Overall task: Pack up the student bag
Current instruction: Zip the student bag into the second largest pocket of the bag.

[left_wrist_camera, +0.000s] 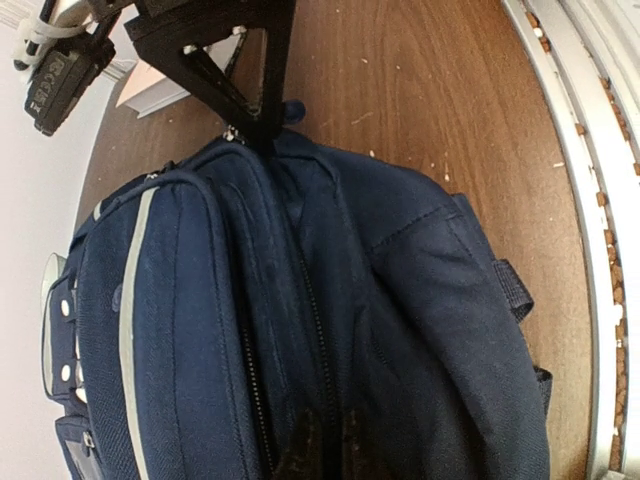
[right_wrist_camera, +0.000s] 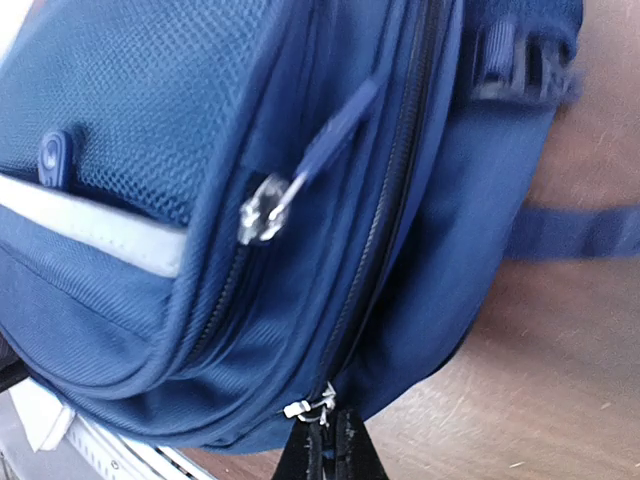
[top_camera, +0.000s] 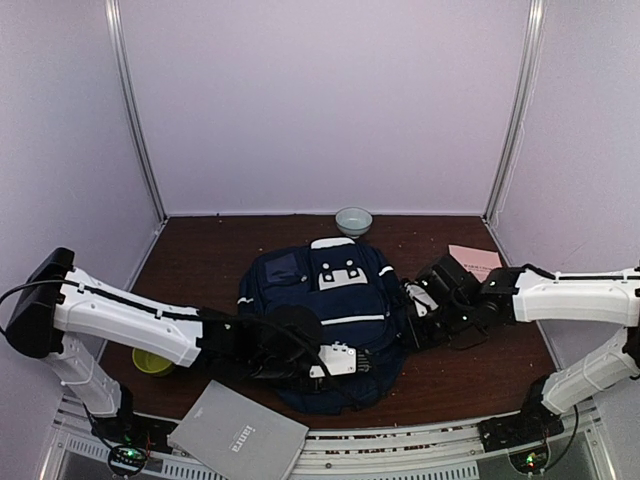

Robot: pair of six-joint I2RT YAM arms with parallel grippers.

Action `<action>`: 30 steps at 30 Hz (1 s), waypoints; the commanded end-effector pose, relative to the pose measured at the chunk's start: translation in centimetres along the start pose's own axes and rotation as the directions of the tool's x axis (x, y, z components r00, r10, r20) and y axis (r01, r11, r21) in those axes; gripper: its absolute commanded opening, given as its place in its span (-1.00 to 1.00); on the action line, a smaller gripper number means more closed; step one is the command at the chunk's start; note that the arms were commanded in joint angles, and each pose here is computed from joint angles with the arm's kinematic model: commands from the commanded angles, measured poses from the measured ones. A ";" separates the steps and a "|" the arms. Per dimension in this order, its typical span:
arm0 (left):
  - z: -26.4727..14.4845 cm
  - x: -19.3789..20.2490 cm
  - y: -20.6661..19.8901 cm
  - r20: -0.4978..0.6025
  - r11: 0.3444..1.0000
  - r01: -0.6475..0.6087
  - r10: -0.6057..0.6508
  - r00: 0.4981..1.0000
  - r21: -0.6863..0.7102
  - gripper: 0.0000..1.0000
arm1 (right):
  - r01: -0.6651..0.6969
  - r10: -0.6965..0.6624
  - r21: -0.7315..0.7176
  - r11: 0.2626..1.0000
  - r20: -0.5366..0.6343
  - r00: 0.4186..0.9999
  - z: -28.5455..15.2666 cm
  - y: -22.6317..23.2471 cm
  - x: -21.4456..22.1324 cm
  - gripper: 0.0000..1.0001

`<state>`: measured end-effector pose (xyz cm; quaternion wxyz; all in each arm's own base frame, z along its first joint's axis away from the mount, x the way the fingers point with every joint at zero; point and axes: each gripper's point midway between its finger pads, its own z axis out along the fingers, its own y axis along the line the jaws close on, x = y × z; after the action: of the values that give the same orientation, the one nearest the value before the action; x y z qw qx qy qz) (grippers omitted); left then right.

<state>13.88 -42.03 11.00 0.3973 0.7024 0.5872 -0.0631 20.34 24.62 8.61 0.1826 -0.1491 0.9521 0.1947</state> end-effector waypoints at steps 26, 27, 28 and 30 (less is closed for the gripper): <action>-5.2 1.1 -4.0 0.113 0.975 -0.159 0.142 0.983 0.154 -1.00 | -0.079 -0.017 0.440 0.894 0.211 0.977 -2.1 -13.7 -23.5 -1.00; -5.3 1.0 -3.8 0.113 0.977 -0.158 0.143 0.983 0.145 -1.00 | -0.085 -0.016 0.413 0.907 0.235 0.972 -2.1 -13.1 -24.1 -1.00; -5.4 0.8 -3.6 0.116 0.978 -0.157 0.141 0.983 0.139 -1.00 | -0.099 -0.012 0.388 0.916 0.274 0.962 -2.4 -12.6 -24.8 -1.00; -5.7 0.5 -3.5 0.128 0.978 -0.156 0.139 0.982 0.137 -1.00 | -0.142 0.003 0.349 0.926 0.370 0.929 -2.8 -12.3 -25.8 -1.00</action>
<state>13.98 -39.61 13.92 0.4522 0.7075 0.5393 -0.0644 34.40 25.67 11.26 0.1318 -0.2102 0.9599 0.1306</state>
